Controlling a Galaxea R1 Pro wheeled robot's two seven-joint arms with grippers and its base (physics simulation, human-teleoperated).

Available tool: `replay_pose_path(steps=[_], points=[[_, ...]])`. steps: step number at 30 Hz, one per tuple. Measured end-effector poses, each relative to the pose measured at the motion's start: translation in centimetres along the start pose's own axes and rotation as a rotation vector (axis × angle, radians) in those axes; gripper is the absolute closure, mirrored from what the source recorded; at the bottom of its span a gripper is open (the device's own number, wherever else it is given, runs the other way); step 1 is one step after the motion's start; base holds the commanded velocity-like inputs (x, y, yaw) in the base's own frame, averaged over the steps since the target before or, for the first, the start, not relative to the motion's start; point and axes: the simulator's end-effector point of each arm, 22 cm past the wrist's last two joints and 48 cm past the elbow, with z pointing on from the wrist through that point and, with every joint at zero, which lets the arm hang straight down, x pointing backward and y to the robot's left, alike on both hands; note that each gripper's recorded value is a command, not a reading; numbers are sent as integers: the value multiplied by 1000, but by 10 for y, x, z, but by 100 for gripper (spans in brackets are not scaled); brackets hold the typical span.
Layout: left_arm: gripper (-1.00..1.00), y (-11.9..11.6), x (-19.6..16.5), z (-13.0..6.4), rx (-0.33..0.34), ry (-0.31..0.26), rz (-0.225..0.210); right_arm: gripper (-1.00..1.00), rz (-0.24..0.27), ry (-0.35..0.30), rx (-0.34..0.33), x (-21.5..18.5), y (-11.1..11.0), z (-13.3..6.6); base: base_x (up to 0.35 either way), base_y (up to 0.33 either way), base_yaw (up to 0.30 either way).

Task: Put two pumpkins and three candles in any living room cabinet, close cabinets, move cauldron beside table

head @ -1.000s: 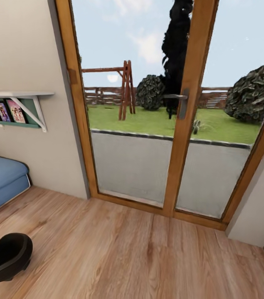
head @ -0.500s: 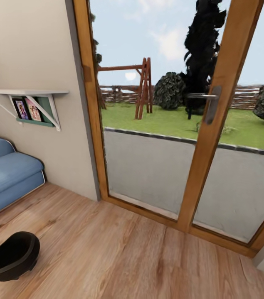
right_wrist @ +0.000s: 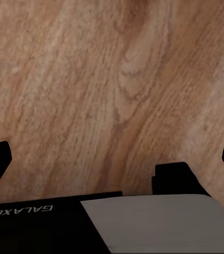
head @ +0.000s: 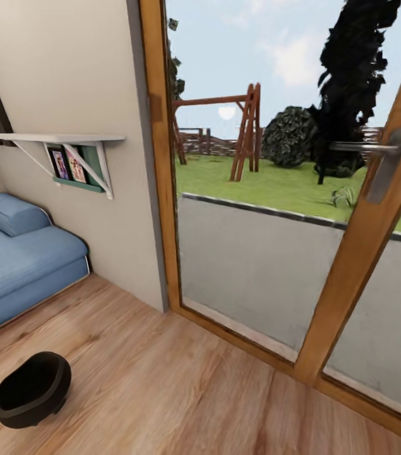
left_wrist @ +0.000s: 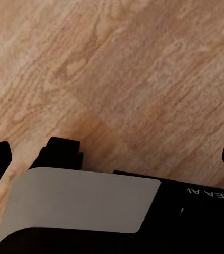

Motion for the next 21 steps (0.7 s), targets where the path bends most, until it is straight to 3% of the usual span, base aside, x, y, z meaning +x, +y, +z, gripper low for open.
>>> replay_pose_path(steps=[8, 12, 21], points=[[-100, 3, 13, 0, -3, 17, 1, -100, -13, 193, -1, 47, -1, -4, 148, -19, 268], [-100, 4, 13, 0, -4, 18, 1, -100, -16, 231, 0, 55, -1, -6, 32, -3, 275], [-100, 14, 12, 0, -18, 16, 2, -100, -17, 246, 0, 59, -2, -7, 7, -1, 276]])
